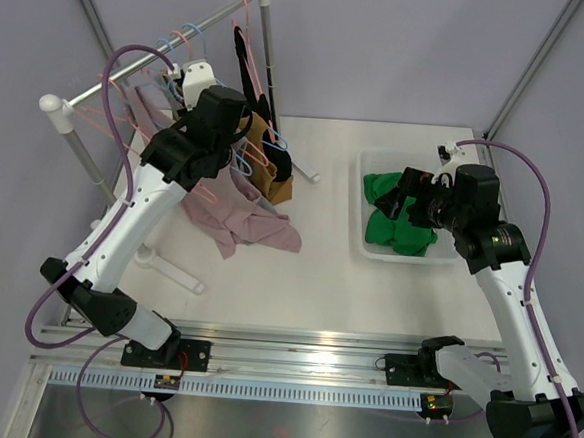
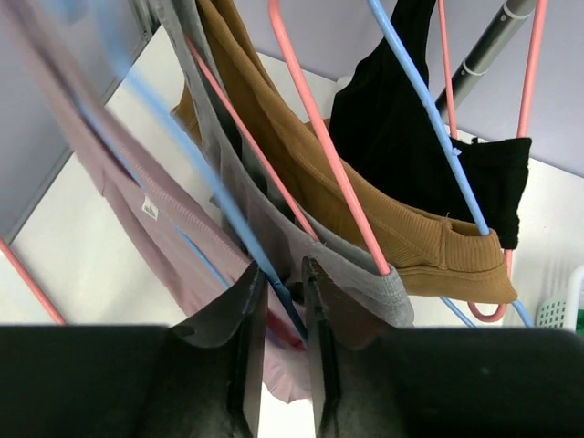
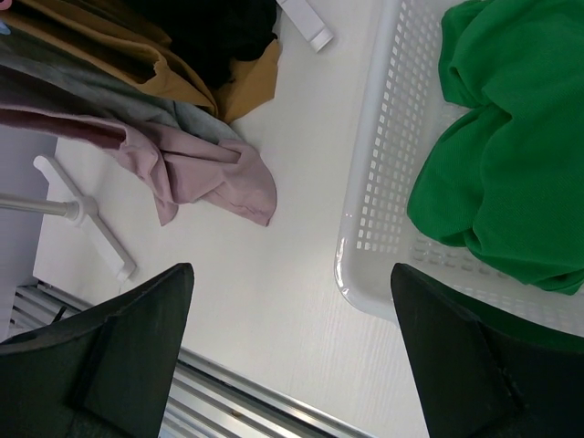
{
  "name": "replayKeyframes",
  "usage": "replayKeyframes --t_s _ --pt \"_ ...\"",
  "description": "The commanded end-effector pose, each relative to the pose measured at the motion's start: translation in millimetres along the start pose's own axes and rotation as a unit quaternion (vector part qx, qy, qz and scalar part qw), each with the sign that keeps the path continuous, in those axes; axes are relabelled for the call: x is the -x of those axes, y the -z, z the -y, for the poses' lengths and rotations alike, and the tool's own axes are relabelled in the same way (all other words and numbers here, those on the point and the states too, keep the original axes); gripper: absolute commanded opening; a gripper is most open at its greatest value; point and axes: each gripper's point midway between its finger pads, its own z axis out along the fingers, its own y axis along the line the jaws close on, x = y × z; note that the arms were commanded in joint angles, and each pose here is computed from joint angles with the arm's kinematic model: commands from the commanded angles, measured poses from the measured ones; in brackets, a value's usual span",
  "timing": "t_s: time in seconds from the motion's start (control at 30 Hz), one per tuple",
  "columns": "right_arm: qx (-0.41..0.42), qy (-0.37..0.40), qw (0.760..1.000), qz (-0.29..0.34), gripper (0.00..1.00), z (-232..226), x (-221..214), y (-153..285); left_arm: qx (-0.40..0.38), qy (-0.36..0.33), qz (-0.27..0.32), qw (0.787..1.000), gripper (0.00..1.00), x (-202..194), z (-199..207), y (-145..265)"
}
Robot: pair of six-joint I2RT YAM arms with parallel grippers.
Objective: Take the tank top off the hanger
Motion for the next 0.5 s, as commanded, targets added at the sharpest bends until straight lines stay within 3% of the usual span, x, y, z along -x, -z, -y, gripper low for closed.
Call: replayKeyframes --t_s 0.0,0.1,0.2,0.47 --pt "0.027 0.017 0.999 0.023 0.96 -12.0 9.5 6.2 0.005 0.044 0.052 0.998 0.19 33.7 -9.4 13.3" --pt "0.036 0.017 0.999 0.019 0.96 -15.2 8.8 6.4 0.005 0.045 0.059 0.997 0.18 38.1 -11.6 15.7" --pt "0.041 0.019 0.999 0.019 0.96 -16.3 7.8 6.4 0.011 0.045 0.065 0.997 0.01 41.9 -15.3 16.4" --pt "0.054 0.019 0.998 0.015 0.96 -22.3 9.1 7.7 0.003 0.086 0.080 0.993 0.00 56.9 -27.2 34.5"
